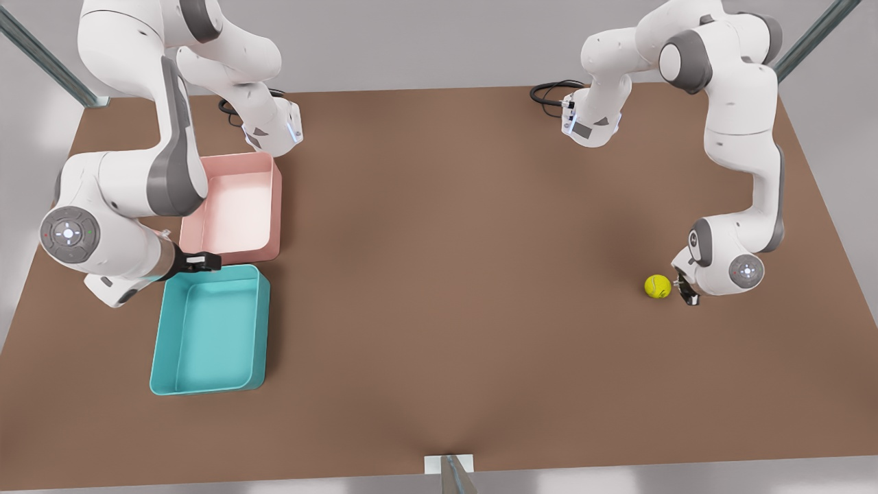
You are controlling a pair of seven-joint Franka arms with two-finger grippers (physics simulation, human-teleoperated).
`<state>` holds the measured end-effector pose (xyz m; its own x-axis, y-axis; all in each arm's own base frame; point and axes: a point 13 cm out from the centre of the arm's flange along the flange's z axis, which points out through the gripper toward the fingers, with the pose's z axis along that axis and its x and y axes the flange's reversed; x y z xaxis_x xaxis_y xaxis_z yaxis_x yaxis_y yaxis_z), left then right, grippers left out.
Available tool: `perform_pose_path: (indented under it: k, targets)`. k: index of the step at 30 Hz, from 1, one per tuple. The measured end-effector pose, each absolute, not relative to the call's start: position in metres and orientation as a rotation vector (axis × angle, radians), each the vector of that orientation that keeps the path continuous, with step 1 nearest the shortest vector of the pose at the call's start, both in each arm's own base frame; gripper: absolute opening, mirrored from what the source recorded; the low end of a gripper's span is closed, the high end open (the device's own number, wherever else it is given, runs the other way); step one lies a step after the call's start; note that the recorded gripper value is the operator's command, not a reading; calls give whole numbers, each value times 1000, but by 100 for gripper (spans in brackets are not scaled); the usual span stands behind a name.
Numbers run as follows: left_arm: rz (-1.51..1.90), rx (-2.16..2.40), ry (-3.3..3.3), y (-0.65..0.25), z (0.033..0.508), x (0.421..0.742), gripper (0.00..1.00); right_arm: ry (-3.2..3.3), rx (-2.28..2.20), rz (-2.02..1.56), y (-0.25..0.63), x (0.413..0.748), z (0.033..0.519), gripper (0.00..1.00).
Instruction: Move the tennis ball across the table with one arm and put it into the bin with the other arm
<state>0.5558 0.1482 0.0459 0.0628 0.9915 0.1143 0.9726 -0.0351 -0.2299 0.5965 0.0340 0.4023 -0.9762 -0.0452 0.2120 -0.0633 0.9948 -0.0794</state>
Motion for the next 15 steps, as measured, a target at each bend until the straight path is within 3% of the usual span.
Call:
perform_pose_path:
  k: [9, 12, 15]
  targets:
    - [149, -2200, -1869, 141, 39, 550, 21, -2923, 80, 127, 36, 596, 402, 100]
    - [114, -2272, -1804, 98, 48, 568, 21, -2923, 80, 128, 36, 595, 403, 100]
    - [226, -2295, -1985, -19, 89, 608, 21, -2922, 80, 129, 36, 595, 402, 100]
